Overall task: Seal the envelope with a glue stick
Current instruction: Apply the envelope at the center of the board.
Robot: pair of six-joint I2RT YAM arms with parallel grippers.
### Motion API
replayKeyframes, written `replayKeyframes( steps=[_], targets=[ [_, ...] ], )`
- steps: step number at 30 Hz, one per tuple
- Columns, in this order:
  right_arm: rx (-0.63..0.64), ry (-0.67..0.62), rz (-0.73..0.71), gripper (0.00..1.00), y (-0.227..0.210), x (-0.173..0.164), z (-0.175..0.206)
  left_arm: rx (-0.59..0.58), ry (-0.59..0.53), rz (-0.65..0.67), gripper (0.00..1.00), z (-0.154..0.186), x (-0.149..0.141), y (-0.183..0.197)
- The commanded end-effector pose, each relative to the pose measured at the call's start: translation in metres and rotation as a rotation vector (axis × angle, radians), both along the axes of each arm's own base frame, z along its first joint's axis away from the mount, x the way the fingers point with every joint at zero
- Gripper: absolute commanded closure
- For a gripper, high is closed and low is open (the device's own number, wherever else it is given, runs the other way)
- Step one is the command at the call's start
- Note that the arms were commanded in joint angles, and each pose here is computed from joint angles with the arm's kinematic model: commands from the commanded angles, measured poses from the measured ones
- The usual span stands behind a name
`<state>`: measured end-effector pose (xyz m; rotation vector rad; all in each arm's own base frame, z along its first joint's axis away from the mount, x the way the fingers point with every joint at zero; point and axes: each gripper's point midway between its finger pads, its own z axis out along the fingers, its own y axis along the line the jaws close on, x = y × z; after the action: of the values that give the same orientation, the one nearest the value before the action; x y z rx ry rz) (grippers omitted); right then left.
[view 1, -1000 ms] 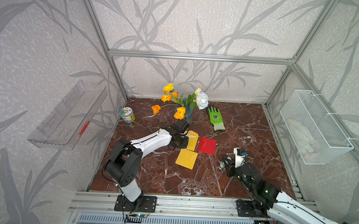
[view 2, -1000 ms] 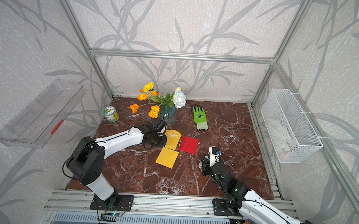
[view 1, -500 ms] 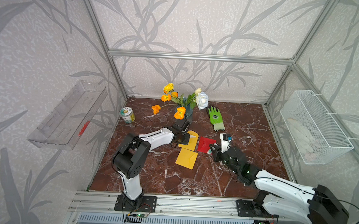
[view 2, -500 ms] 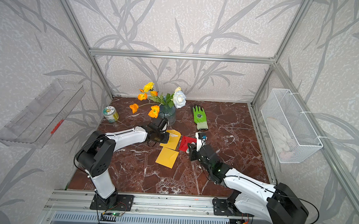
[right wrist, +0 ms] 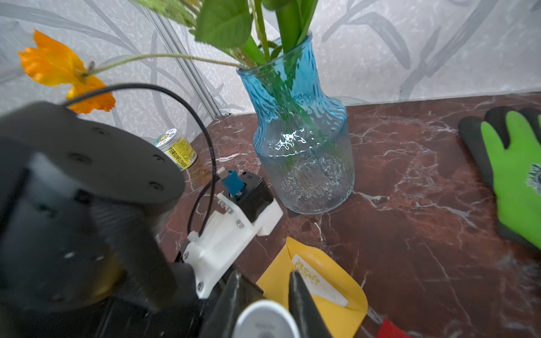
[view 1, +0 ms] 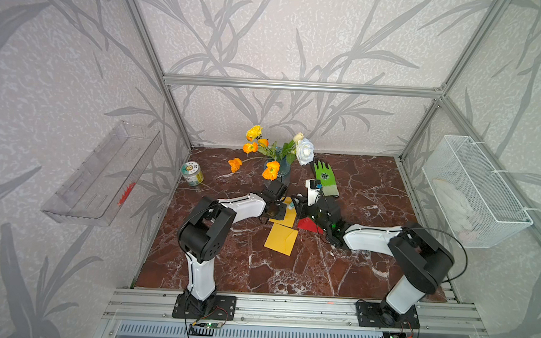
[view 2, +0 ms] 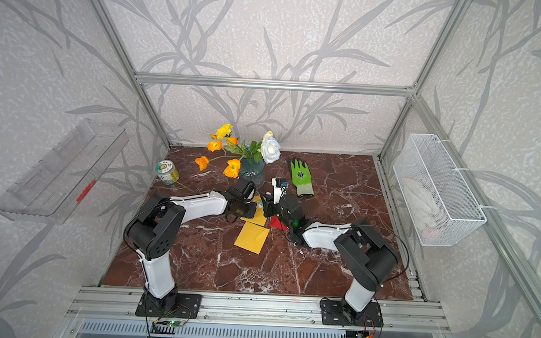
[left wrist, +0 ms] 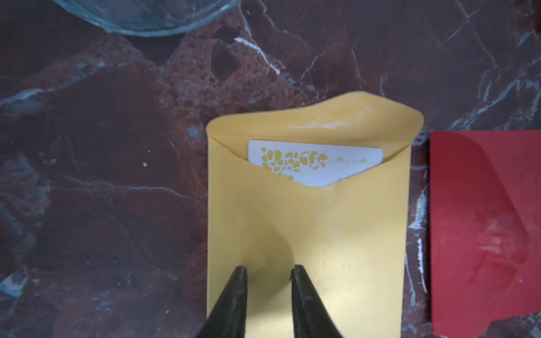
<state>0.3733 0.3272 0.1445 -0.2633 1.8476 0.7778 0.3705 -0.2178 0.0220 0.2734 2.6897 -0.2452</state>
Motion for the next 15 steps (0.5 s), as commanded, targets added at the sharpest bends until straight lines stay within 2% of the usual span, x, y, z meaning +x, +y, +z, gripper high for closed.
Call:
replayKeyframes(
  steps=[1,10,15],
  targets=[
    [0.02,-0.073,0.009,1.0,0.016,0.017,-0.001,0.051,0.115,0.008,0.72,-0.026,-0.021,0.014],
    [-0.074,0.011,-0.057,1.0,0.029,0.049,-0.05,-0.072,0.178,0.042,0.72,-0.033,-0.034,0.02],
    [-0.106,0.054,-0.08,1.0,0.029,0.054,-0.066,-0.086,0.219,0.052,0.72,-0.04,-0.038,0.025]
  ],
)
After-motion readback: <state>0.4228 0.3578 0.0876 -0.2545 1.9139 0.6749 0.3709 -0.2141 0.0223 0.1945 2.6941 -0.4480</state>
